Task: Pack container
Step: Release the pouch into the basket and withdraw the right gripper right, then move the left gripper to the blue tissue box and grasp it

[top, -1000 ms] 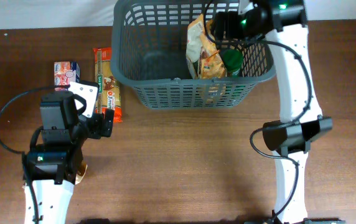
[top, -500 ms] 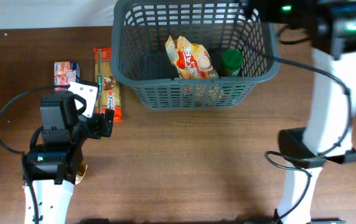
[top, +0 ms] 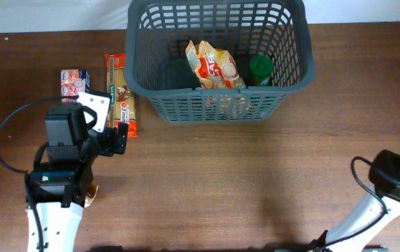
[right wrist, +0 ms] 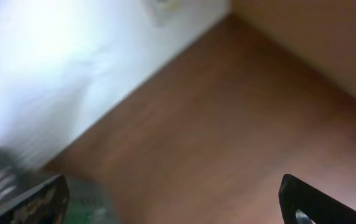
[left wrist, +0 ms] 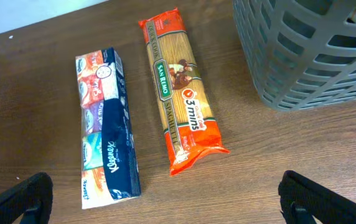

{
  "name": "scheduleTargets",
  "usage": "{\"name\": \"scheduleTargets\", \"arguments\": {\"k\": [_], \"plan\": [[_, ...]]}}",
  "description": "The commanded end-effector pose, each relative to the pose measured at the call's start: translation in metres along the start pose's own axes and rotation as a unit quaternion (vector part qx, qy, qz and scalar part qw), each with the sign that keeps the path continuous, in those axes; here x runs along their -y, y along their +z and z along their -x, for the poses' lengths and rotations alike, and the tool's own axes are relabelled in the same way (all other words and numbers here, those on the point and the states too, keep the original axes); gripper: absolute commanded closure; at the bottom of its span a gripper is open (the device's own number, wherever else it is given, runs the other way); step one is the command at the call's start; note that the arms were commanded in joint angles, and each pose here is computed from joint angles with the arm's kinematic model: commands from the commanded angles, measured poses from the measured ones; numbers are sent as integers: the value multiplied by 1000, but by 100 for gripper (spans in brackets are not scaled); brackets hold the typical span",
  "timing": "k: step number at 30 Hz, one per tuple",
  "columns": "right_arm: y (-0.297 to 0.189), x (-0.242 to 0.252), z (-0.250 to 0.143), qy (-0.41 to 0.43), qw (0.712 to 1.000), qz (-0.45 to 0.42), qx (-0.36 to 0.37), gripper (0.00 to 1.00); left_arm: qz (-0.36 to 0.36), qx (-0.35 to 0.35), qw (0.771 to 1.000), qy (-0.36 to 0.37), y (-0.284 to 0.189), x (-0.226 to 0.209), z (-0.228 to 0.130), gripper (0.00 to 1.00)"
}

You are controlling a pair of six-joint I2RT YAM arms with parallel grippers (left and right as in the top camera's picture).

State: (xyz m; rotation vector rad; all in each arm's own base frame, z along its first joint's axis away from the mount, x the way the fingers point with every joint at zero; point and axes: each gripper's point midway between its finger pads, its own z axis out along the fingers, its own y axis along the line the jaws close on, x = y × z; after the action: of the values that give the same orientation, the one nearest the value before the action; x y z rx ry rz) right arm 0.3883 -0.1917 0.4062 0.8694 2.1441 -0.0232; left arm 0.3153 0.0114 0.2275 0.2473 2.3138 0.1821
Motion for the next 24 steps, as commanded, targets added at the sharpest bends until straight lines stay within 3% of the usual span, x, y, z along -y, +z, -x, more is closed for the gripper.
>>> {"name": "scheduleTargets", "arguments": {"k": [1,13,24], "plan": [[8,49,0,37,996,-78,-15,1,8,3,1000,4,-2,-4,3,1],[110,116,-99,77,954,-164,-237,1,-13,11,1000,4,-2,3,6,1],[134,130,-148,80,929,-182,-311,1,-158,50,986,5,-12,52,20,1]]}}
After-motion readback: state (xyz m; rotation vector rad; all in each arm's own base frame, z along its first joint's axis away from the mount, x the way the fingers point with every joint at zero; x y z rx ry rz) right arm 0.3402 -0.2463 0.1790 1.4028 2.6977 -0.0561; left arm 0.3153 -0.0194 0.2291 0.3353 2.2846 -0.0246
